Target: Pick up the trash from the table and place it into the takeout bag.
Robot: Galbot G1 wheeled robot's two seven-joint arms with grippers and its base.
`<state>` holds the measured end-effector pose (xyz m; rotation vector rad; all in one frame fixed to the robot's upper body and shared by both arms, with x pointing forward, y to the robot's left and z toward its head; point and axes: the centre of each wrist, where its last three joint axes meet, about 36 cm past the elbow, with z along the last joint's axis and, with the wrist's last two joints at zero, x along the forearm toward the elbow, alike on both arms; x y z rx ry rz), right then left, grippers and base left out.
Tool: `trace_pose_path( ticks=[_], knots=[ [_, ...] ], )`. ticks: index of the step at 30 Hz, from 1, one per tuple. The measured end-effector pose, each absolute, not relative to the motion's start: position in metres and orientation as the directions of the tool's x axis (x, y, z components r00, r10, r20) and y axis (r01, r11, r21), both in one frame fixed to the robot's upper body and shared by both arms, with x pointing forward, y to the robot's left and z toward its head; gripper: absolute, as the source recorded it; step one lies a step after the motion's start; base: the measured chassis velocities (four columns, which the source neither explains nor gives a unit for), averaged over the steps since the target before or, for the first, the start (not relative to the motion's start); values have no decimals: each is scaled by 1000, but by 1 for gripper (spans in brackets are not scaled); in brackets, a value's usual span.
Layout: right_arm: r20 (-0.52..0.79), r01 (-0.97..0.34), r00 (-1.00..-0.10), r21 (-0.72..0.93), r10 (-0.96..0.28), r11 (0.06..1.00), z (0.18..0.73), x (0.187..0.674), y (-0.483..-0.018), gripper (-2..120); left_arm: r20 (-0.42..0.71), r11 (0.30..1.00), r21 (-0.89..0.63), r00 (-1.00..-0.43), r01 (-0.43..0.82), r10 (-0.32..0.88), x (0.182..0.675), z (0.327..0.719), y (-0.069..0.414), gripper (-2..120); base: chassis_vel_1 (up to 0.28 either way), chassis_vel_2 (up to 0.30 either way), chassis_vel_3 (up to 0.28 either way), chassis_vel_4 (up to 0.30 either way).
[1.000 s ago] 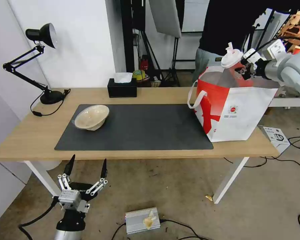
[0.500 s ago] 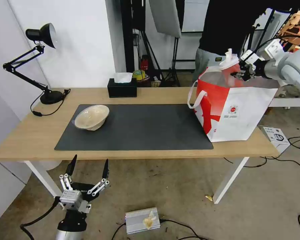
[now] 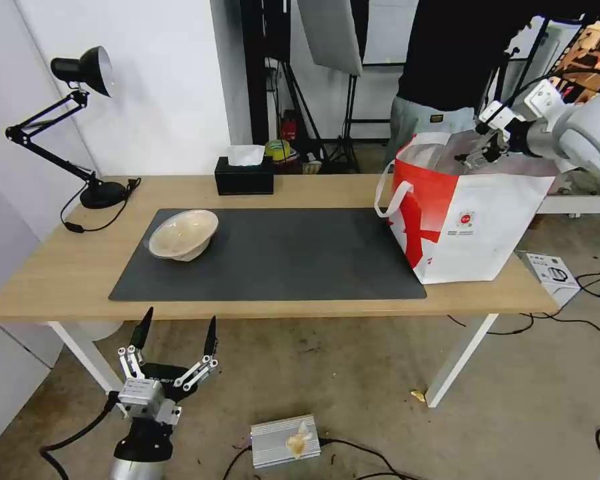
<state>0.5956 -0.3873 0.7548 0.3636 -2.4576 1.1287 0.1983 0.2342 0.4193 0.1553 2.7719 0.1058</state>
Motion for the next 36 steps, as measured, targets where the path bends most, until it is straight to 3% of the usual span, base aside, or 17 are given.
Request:
trace_pose_path(
  ticks=[21,29,36],
  knots=[
    [455,-397,-887,-662,-80,635,753,591,-383,100,-350,991,94,-929,92,119,198,419,234,100,0,0,0,0],
    [304,-304,-942,-585,-144,752,766,550,-381,100,-350,992,94,-929,89,117,197,421,234,100,0,0,0,0],
    [140,-161,-985,-557,-98,815,756,523,-362,100,-350,991,97,-929,89,117,196,423,235,100,0,0,0,0]
  ],
)
